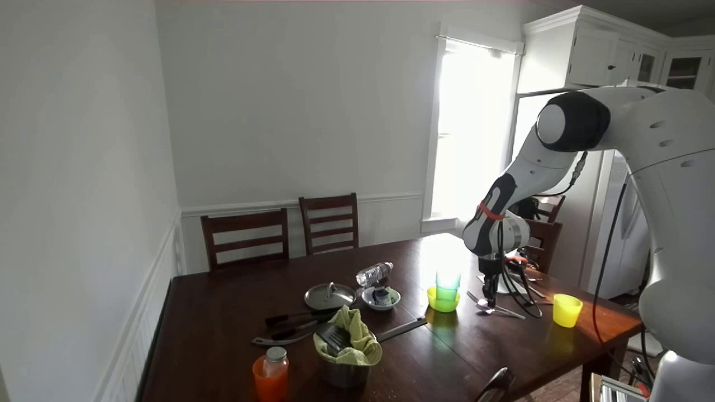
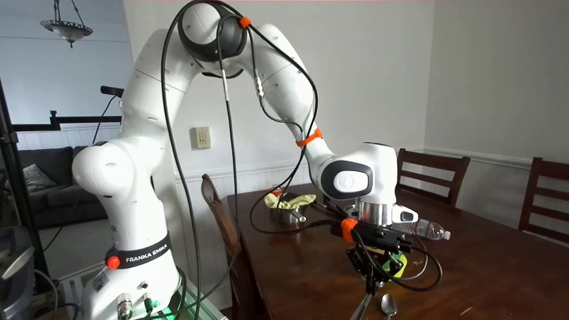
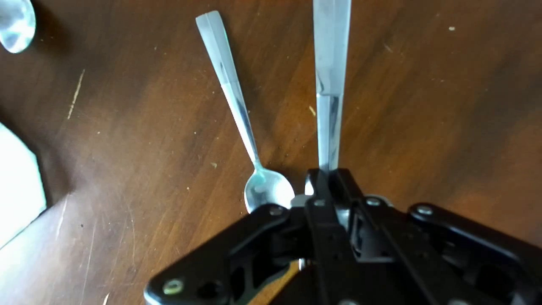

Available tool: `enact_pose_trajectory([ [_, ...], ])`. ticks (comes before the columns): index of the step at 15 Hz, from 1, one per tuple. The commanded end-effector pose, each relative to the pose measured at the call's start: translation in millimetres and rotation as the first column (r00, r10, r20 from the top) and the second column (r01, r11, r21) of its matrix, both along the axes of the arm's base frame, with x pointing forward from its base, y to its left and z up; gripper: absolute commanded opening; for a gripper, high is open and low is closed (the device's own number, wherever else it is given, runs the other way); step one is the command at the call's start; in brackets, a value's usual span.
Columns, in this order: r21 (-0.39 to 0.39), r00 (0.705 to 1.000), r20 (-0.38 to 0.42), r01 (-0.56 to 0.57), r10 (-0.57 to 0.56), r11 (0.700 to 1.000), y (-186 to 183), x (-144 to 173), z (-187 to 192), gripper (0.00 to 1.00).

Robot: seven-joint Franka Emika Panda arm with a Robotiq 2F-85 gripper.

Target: Put the fork and spoon in the green cup

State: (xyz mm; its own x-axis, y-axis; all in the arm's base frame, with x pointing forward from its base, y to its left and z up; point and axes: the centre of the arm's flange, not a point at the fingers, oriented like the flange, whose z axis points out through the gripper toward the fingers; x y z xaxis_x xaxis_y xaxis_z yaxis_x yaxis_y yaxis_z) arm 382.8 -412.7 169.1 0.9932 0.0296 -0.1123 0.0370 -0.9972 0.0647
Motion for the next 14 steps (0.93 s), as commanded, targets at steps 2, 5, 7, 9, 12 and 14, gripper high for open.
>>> enact_pose_trajectory([
  [2, 0.007, 0.999, 0.046, 0.005, -0.005, 1.000, 13.9, -16.0, 47.4, 0.03],
  [5, -0.012, 0.997, 0.076, 0.009, -0.009, 1.000, 16.3, -17.6, 72.0, 0.03],
  [7, -0.030, 0.995, 0.101, 0.014, -0.011, 0.999, 18.0, -18.0, 87.0, 0.03],
  [9, -0.046, 0.992, 0.122, 0.014, -0.008, 0.999, 20.6, -16.0, 102.6, 0.03],
  [12, -0.063, 0.989, 0.148, 0.006, 0.003, 0.998, 23.6, -12.2, 117.2, 0.03],
  [14, -0.070, 0.987, 0.161, 0.004, 0.007, 0.998, 25.1, -7.5, 126.4, 0.03],
])
